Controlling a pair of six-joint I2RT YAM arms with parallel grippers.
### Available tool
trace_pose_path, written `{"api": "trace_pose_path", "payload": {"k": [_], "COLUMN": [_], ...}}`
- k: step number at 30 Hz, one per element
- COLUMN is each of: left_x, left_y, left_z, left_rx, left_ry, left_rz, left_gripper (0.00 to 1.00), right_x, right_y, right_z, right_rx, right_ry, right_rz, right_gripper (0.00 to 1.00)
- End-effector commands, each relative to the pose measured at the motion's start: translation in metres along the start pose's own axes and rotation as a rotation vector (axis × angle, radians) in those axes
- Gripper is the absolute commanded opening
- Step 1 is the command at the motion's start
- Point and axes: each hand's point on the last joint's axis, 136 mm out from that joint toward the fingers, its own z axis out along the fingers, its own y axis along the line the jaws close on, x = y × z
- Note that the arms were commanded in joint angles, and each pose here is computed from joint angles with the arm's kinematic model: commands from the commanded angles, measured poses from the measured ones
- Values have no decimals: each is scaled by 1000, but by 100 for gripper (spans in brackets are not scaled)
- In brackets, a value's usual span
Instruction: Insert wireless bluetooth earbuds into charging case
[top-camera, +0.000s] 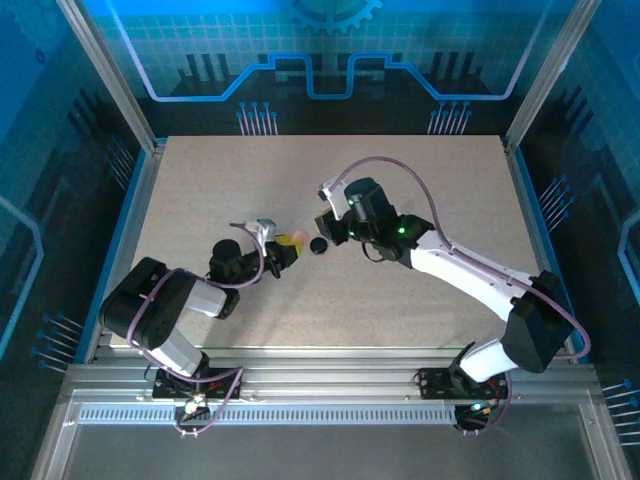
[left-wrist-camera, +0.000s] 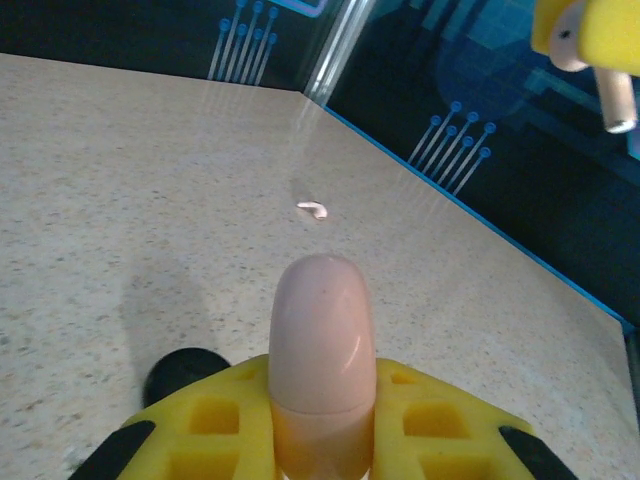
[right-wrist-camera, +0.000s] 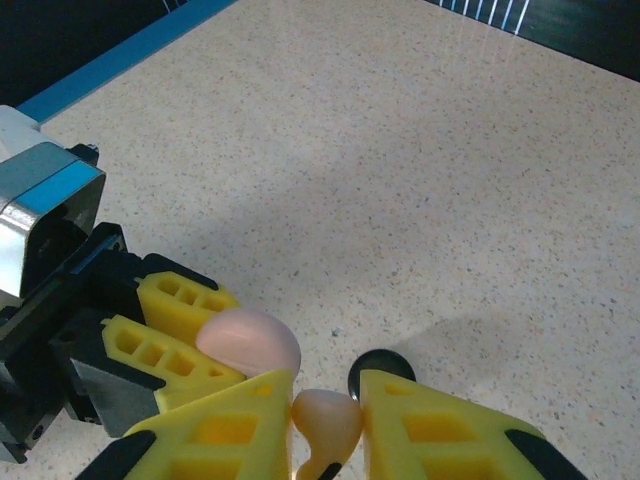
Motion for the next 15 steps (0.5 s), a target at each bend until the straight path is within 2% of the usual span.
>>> {"api": "trace_pose_path", "payload": {"k": [1,15], "left_x": [-15,30], "left_y": [-24,-73], "left_z": [7,9], "left_rx": [100,256], "left_ry": [-52,121], "left_rz": [63,240], "left_gripper": [7,7], "right_x": [8,173], "right_y": [-16,-82], "right_z": [-11,-14], "right_rx": [14,143], "right_ry": [20,585], "right_rz": [23,272], "right_gripper": [23,24]}}
